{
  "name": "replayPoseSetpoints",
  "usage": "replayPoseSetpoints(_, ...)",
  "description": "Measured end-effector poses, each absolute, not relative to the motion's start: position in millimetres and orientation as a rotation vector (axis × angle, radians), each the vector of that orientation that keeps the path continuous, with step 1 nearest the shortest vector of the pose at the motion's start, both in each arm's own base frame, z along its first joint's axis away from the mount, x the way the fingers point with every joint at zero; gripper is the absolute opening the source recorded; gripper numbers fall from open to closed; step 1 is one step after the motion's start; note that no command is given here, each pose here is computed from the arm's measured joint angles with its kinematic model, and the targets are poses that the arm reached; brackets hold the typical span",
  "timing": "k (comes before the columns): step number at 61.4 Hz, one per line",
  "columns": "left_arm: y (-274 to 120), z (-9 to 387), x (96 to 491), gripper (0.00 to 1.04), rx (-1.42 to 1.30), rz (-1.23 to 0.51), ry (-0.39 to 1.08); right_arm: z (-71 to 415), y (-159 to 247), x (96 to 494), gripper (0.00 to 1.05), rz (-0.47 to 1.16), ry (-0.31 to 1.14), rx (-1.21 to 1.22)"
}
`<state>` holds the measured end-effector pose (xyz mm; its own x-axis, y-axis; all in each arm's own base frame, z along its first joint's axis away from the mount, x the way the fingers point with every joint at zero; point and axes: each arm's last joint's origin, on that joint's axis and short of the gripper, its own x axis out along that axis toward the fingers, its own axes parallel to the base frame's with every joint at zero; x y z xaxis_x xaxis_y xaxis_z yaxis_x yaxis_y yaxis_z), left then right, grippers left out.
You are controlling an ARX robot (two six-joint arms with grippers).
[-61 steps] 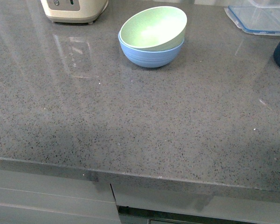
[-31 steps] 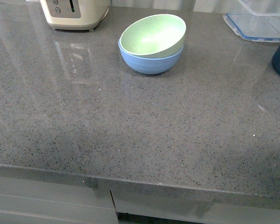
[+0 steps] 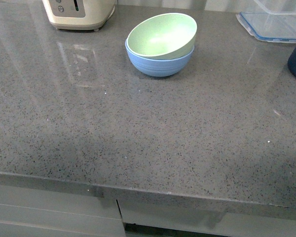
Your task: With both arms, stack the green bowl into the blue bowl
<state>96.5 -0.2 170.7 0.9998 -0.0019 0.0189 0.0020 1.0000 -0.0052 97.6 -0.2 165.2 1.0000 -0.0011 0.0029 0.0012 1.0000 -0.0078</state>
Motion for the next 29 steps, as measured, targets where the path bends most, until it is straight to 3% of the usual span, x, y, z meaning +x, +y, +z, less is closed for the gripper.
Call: replayPoseSetpoints(29,-0.2,170.7,96.5,0.98,-0.005,-0.002,-0.019,165.2,-0.2,97.6,0.95,-0.001,-0.003,-0.007)
